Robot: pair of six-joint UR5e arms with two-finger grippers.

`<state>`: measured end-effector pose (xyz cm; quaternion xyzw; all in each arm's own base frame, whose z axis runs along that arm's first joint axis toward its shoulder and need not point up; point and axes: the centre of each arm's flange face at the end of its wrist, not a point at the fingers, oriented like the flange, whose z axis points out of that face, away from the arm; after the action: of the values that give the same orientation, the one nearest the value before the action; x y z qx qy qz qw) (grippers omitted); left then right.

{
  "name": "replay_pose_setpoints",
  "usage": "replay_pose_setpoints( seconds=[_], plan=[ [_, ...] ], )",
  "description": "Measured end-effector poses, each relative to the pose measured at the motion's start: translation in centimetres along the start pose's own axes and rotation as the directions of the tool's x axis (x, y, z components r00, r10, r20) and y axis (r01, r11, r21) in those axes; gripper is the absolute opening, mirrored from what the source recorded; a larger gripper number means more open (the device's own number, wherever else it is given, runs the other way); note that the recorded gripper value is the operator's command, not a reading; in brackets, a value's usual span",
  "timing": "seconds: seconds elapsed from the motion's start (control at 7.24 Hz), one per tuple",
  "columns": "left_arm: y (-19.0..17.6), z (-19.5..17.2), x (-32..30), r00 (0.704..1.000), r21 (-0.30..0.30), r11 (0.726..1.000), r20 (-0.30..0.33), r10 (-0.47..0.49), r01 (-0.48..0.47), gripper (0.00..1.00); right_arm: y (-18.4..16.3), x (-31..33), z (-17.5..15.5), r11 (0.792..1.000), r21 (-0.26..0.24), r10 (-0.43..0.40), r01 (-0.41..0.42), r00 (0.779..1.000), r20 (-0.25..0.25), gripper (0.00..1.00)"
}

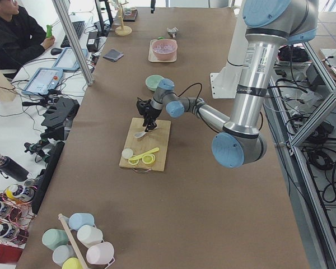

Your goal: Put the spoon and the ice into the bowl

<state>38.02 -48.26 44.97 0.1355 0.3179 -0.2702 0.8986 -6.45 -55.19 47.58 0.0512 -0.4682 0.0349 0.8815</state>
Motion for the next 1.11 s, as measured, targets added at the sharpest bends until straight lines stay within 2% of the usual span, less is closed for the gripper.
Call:
replay_pose_setpoints(
  seconds=[0.55, 0.69, 0.83, 0.97, 1.11],
  plan=[
    [0.12, 0.37, -0.49, 1.000, -0.001, 1.000, 0.011, -0.001, 0.001, 0.53, 0.06, 0.01, 0.53, 1.000, -0.009, 0.000, 0.000, 1.000, -0.004, 1.00],
    [0.14, 0.53, -0.57, 1.000, -0.002, 1.000, 0.014, -0.001, 0.001, 0.47, 0.10, 0.07, 0.57, 1.000, -0.009, 0.000, 0.000, 1.000, -0.005, 1.00],
    [0.15, 0.73, -0.64, 1.000, -0.002, 1.000, 0.018, -0.001, 0.001, 0.30, 0.13, 0.09, 0.60, 1.000, -0.010, 0.001, -0.001, 1.000, -0.005, 1.00],
    [0.19, 0.83, -0.65, 1.000, -0.003, 1.000, 0.020, -0.001, 0.001, 0.27, 0.17, 0.07, 0.57, 1.000, -0.010, 0.000, 0.000, 1.000, -0.005, 1.00],
    [0.32, 0.95, -0.65, 1.000, -0.004, 1.000, 0.022, 0.000, 0.001, 0.18, 0.28, 0.01, 0.48, 1.000, -0.009, 0.003, -0.003, 1.000, -0.004, 1.00]
  ],
)
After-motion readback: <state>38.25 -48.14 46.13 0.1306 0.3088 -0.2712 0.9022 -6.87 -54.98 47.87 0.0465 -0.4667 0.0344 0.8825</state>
